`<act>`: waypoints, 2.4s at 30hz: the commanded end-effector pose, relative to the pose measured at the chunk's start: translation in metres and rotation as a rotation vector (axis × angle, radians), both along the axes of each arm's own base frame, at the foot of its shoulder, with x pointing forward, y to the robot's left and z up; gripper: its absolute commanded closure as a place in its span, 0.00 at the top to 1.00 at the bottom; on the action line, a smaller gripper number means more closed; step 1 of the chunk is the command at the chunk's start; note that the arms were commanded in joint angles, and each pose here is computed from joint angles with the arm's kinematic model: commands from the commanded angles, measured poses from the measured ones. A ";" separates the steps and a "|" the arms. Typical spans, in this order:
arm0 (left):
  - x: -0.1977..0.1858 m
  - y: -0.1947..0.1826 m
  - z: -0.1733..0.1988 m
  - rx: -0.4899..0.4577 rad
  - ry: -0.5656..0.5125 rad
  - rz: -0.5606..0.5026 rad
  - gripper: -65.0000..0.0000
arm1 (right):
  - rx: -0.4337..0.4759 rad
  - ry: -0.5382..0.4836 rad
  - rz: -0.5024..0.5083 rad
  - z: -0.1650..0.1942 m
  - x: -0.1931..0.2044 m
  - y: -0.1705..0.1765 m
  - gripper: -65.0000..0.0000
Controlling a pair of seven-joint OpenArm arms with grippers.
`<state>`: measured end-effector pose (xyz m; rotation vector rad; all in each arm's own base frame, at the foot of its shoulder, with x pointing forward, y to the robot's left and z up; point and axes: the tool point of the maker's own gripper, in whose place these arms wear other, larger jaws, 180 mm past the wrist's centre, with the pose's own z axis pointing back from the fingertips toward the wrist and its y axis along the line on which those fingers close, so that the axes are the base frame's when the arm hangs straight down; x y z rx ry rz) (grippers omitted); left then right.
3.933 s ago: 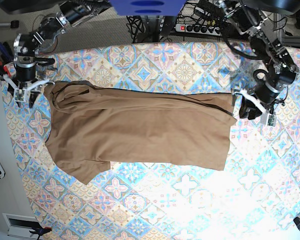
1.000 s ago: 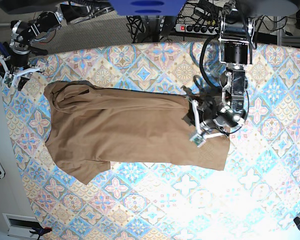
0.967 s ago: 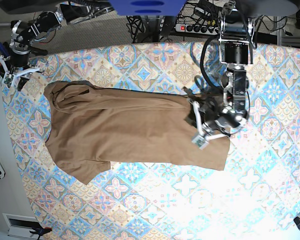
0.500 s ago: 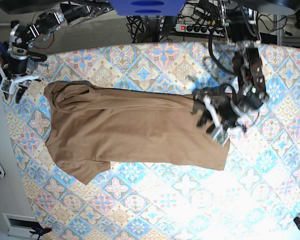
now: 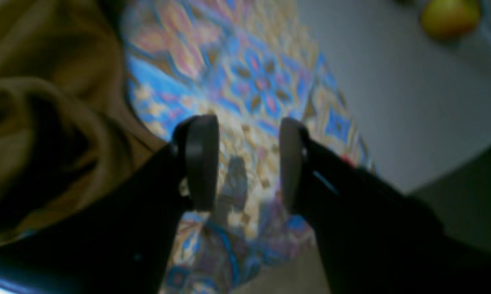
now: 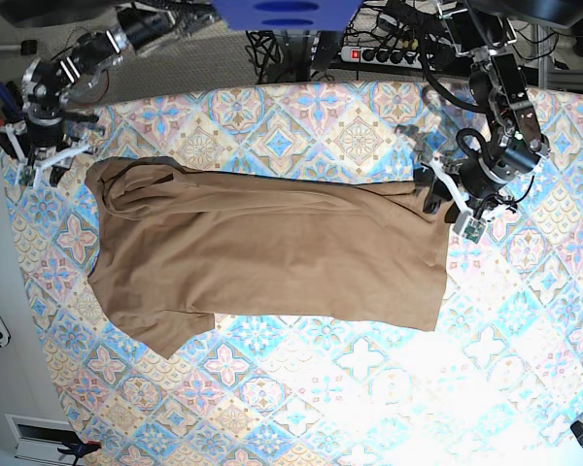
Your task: Layout the t-shirt on the table in an organized manner, then fold the t-shirt properly
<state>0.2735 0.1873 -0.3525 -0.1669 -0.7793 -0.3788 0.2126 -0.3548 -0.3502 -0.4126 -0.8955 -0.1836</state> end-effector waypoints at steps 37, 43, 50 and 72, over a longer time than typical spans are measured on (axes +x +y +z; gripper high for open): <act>0.002 -0.004 0.007 -0.008 -0.029 -0.013 0.37 | 0.039 0.128 0.060 -0.009 0.016 0.020 0.73; 0.001 -0.004 0.007 -0.007 -0.028 -0.013 0.37 | 0.035 0.130 0.056 -0.008 0.014 0.019 0.71; 0.001 -0.004 0.009 -0.018 -0.033 -0.013 0.37 | 0.100 -0.020 -0.012 0.010 0.016 0.007 0.70; 0.001 -0.024 0.023 -0.179 -0.073 -0.038 0.37 | 0.299 -0.048 -0.023 0.006 0.010 0.025 0.70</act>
